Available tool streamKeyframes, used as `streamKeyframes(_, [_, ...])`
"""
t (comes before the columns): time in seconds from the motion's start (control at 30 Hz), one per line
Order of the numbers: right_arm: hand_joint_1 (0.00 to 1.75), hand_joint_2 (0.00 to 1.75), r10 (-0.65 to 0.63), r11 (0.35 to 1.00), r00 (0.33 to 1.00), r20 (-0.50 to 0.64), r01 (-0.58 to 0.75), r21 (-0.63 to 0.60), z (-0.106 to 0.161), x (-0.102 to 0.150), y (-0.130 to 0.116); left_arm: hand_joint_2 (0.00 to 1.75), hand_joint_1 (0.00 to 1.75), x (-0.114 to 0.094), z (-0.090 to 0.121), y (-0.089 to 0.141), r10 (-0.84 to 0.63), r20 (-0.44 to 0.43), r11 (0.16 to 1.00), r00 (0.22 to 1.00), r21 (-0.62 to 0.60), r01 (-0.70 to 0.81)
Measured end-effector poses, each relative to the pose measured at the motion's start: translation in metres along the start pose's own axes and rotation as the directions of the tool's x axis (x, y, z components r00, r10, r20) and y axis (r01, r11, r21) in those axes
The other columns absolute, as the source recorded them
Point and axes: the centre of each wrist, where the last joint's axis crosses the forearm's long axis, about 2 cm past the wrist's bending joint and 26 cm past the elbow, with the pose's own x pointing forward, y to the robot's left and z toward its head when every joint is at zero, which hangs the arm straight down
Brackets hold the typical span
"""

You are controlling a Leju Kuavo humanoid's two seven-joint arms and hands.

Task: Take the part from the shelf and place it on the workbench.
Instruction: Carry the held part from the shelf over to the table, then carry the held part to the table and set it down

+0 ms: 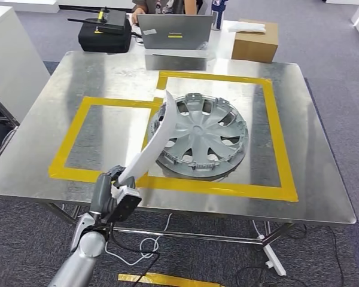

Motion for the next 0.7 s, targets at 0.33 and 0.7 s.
streamKeyframes(0.33, [0.00, 1.75, 0.022, 0.998, 1.000, -0.003, -0.022, 0.066, -0.010, 0.011, 0.004, 1.75, 1.75, -0.026, -0.081, 0.052, -0.482, -0.197, 0.860, 0.854, 0.082, 0.504])
streamKeyframes(0.7, [0.00, 1.75, 0.034, 0.995, 0.999, -0.025, -0.031, 0.099, -0.010, 0.011, 0.007, 1.75, 1.75, -0.089, -0.076, 0.136, -0.662, -0.409, 0.684, 0.628, 0.014, 0.730])
